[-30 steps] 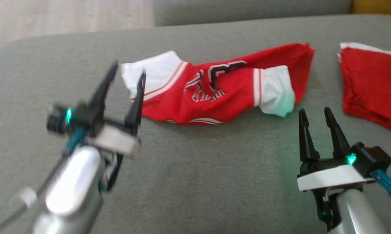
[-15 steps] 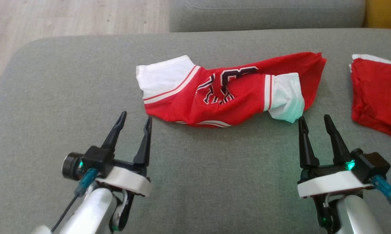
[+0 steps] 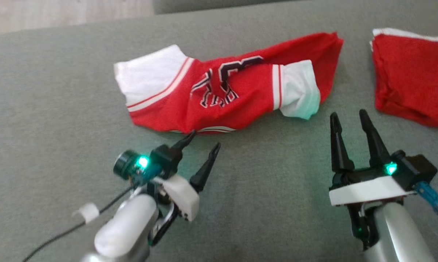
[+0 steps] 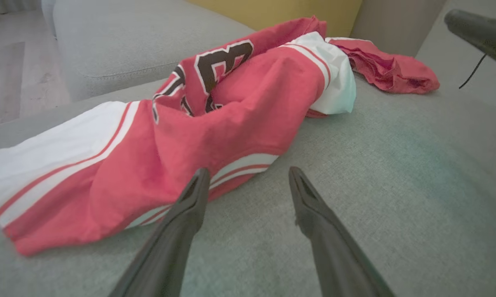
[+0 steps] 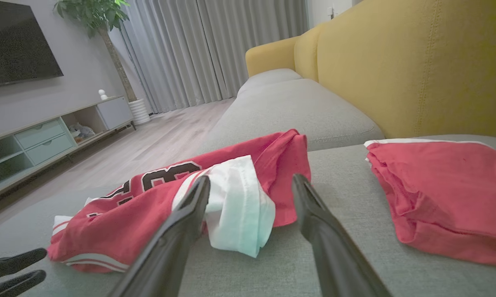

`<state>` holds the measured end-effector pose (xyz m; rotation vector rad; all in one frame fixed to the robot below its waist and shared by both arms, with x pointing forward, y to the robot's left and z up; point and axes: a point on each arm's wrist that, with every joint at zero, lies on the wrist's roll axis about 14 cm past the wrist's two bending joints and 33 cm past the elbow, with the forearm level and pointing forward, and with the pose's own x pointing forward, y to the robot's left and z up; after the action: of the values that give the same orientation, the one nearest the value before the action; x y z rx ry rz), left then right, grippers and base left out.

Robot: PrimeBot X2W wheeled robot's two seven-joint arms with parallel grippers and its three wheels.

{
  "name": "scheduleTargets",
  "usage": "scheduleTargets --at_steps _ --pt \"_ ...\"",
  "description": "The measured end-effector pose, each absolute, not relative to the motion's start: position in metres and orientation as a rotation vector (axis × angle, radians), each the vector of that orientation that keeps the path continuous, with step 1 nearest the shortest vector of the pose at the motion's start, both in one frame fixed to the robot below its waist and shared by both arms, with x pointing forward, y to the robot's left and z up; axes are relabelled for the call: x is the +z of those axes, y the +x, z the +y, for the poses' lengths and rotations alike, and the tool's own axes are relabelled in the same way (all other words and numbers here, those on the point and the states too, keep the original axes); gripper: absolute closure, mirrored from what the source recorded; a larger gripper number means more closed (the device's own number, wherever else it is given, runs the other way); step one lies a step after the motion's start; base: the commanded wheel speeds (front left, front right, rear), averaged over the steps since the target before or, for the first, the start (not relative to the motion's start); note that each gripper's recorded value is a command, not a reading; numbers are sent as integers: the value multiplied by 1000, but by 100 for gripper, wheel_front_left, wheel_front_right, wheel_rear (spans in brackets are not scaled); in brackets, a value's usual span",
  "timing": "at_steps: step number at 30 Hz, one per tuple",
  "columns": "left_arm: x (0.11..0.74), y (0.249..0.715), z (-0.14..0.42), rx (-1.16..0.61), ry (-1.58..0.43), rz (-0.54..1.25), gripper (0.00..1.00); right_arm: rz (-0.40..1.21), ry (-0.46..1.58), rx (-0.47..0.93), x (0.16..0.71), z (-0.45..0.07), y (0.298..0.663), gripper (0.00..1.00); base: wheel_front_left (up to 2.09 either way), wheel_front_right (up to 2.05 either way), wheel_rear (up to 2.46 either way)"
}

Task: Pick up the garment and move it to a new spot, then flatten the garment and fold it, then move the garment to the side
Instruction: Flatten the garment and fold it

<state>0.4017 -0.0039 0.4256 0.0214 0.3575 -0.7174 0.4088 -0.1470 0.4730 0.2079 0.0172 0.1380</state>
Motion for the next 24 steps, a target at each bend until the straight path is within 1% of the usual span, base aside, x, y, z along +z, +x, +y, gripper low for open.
scheduleTargets --at_steps 10,15,21,22,23,24 --pt "396 431 -39 -838 133 415 0 58 209 45 457 -178 407 0 0 0 0" --pt "382 431 -54 -877 148 446 0 57 208 5 457 -191 404 0 0 0 0" --pt "379 432 -59 -887 158 449 0 53 204 -9 458 -196 401 0 0 0 0" --pt "379 432 -59 -887 159 447 20 52 204 -10 459 -196 401 0 0 0 0" --pt "378 431 -59 -887 163 451 100 49 206 -10 460 -196 401 0 0 0 0" --pt "378 431 -59 -886 165 452 100 47 208 -11 461 -197 401 0 0 0 0"
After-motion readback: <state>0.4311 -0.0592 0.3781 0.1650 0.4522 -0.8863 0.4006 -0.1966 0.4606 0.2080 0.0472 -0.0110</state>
